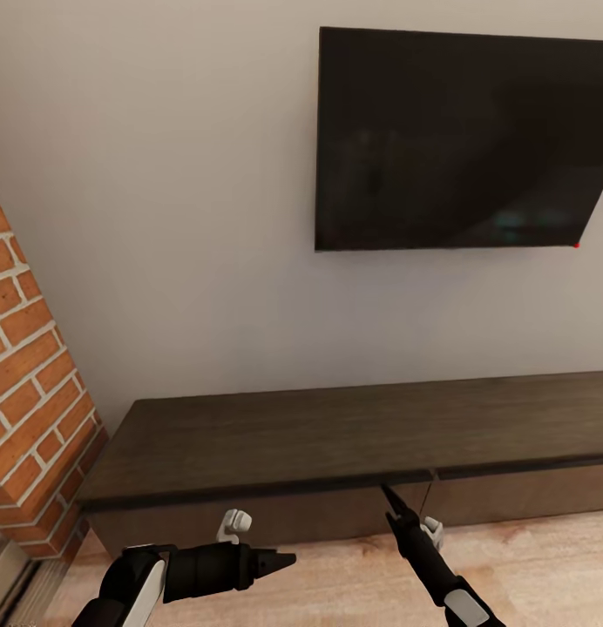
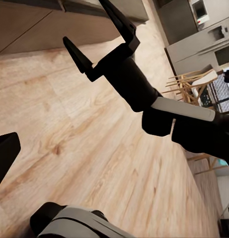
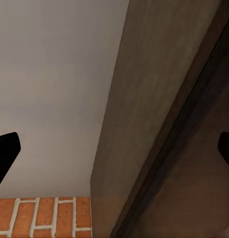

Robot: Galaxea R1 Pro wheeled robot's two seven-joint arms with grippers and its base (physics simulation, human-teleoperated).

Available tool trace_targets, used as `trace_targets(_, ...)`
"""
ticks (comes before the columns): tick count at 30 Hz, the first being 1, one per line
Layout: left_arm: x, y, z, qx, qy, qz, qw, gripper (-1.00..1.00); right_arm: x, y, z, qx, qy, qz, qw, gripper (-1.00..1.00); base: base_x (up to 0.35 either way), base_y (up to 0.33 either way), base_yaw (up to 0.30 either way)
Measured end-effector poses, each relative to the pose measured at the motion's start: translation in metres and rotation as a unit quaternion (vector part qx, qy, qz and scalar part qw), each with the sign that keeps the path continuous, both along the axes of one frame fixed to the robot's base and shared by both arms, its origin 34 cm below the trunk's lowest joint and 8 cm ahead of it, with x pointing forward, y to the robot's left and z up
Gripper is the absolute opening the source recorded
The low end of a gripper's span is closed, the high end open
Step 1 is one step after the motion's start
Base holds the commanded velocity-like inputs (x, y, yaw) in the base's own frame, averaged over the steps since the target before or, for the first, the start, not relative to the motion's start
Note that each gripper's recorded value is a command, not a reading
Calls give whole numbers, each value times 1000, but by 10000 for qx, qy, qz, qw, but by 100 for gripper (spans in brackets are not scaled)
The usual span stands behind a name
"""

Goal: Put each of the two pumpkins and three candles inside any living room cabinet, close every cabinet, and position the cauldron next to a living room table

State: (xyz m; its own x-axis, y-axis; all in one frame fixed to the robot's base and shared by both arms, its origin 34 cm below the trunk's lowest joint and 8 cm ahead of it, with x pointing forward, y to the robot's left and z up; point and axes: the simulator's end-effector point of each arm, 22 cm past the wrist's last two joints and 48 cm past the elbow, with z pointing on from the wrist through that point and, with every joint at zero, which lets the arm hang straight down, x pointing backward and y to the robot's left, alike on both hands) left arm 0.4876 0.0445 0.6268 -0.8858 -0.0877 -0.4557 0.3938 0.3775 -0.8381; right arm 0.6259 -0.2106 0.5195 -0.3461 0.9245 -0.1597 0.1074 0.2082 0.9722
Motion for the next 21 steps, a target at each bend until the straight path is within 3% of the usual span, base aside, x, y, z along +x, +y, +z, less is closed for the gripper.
trace_targets(14, -7, -1, -29, -32, 8, -16, 10000, 100, -3, -10, -27, -29, -23, -10, 10000, 100, 0, 0, 0)
trace_targets(16, -8, -1, -34, -32, 13, -16, 10000, 100, -4, -8, -27, 220, 1, 128, 9997, 100, 0, 0, 0)
trace_targets(21, -10, -1, -44, -36, 9, -17, 10000, 100, -7, -5, -28, 528, -88, 278, 9982, 100, 0, 0, 0)
